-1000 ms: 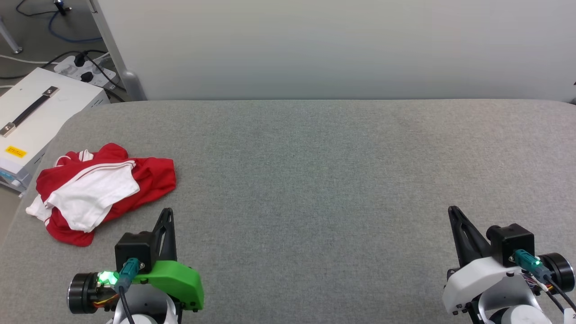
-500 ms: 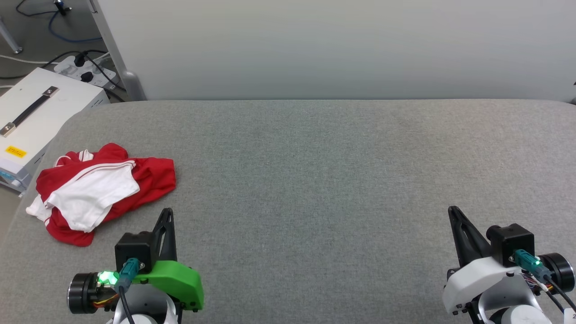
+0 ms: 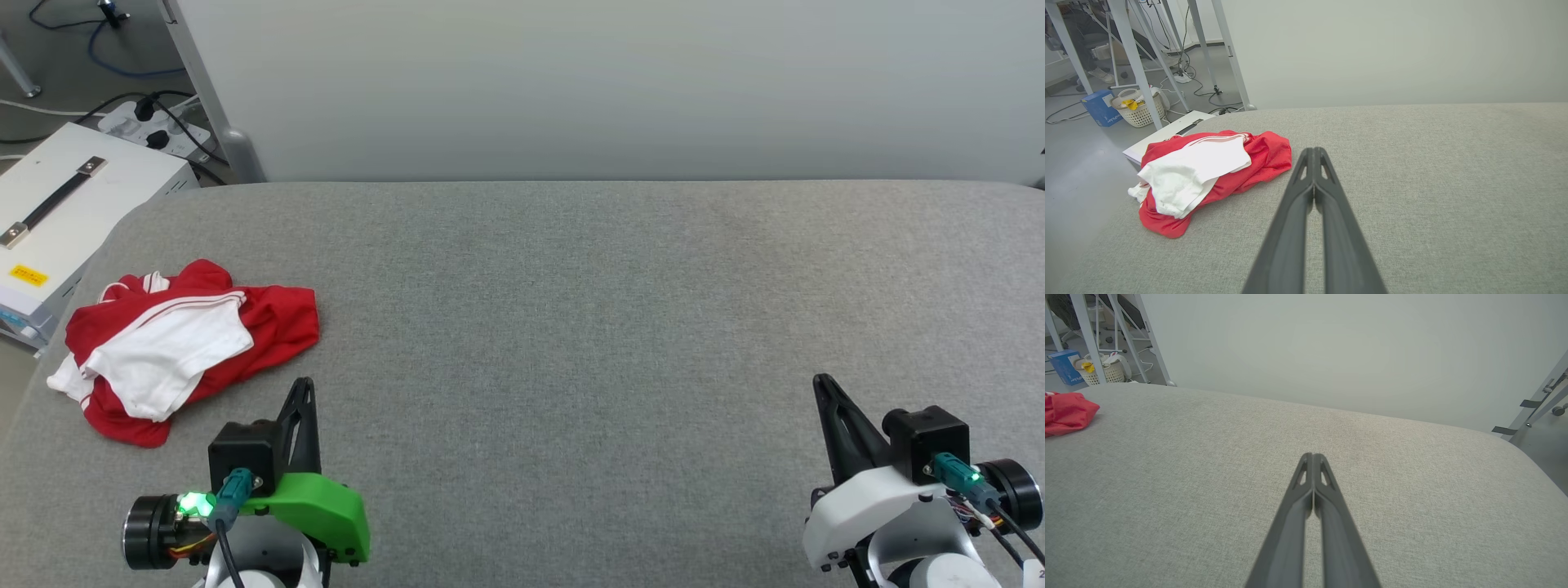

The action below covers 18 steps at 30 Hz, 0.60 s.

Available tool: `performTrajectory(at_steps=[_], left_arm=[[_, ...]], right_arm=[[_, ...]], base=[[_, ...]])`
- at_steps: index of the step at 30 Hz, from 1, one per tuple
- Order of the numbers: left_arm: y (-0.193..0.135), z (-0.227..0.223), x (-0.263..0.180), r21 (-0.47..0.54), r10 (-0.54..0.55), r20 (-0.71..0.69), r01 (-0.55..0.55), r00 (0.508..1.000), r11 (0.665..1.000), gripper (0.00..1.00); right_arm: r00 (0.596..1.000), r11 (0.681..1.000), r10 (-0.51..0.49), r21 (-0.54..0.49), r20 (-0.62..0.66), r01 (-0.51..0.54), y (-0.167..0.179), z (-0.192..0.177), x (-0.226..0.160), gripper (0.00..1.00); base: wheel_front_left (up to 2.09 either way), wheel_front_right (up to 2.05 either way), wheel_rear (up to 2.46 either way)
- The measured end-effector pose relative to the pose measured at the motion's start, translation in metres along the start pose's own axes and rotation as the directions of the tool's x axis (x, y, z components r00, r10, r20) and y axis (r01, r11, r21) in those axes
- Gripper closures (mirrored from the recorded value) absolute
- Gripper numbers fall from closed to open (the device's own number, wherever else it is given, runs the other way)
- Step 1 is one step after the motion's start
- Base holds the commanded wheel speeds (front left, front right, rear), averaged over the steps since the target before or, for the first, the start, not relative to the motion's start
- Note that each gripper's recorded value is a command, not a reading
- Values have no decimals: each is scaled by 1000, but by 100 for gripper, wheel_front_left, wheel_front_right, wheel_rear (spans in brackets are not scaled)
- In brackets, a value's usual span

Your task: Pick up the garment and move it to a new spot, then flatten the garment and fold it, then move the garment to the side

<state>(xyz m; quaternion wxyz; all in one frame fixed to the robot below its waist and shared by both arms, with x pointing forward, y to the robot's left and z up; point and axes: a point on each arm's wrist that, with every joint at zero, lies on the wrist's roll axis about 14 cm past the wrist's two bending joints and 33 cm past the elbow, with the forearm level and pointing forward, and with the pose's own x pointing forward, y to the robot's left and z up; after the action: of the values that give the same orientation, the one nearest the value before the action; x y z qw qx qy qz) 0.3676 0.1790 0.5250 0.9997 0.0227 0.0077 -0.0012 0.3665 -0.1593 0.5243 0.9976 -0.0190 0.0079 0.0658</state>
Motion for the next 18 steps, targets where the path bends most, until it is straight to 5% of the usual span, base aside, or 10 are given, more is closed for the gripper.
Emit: performTrajectory(at_steps=[4,5,18], left_arm=[[0,0,0,0,0,0,0,1000,1000,100],[0,0,0,0,0,0,0,1000,1000,0],[-1,1,0,-2,4,8,-4,1000,1000,0]], right_arm=[[1000,1000,0,0,0,0,0,0,0,100],[1000,1000,0,0,0,0,0,0,0,0],[1000,1000,-11,13,11,11,-4,1,0,0]], base=[[0,0,0],[0,0,0],[0,0,0]])
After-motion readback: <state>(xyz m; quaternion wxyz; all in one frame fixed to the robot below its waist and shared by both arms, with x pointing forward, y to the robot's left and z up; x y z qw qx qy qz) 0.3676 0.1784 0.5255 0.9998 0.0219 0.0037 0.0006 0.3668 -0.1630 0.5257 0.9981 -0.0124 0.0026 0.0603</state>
